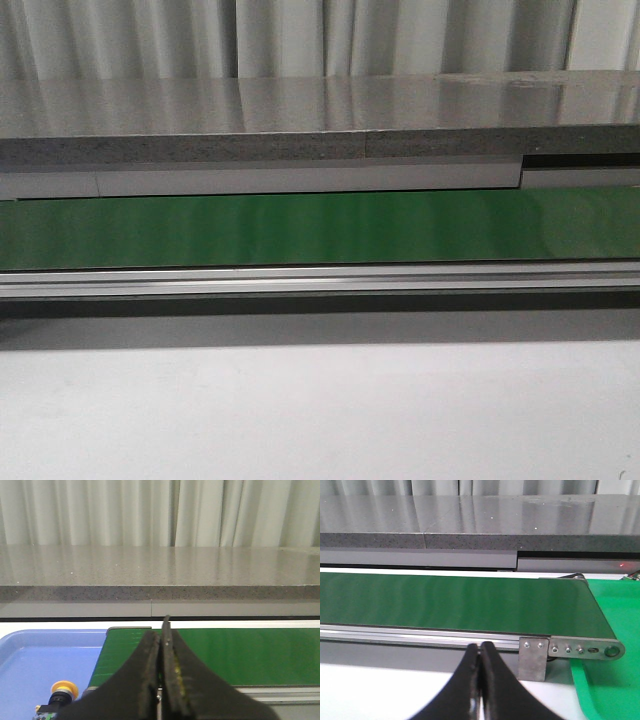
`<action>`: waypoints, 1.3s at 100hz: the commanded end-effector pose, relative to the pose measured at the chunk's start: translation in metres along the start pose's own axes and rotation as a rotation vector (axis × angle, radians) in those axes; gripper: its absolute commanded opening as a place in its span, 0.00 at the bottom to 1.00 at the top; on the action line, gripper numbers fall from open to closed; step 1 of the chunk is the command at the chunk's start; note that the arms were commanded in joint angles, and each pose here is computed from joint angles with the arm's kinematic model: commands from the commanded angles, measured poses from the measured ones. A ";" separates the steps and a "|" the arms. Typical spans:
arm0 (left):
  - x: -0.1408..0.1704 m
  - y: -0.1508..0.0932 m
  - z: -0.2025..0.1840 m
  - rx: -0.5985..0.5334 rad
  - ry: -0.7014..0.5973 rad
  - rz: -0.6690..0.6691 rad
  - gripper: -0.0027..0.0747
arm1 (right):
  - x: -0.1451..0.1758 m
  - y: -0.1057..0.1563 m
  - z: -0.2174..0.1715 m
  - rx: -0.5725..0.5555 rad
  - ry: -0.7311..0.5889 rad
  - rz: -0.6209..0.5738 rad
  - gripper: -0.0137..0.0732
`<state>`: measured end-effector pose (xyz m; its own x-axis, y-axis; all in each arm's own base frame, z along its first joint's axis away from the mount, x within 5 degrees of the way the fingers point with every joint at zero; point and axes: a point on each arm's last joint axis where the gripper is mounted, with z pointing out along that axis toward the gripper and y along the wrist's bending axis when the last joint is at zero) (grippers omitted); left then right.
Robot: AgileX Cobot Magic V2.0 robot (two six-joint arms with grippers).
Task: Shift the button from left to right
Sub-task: 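Move the left gripper down toward the yellow button in the blue tray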
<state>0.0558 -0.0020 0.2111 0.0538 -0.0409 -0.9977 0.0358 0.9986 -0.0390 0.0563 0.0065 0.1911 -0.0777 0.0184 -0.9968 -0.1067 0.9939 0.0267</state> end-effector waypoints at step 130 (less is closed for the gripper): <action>-0.062 -0.009 0.123 0.017 0.967 -0.050 0.01 | -0.013 0.000 -0.003 0.002 -0.113 -0.009 0.08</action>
<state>0.1667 -0.0102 0.2706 -0.8211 -0.0103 -0.5707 0.0333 0.9973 -0.0660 0.0563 0.0065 0.1911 -0.0777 0.0184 -0.9968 -0.1067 0.9939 0.0267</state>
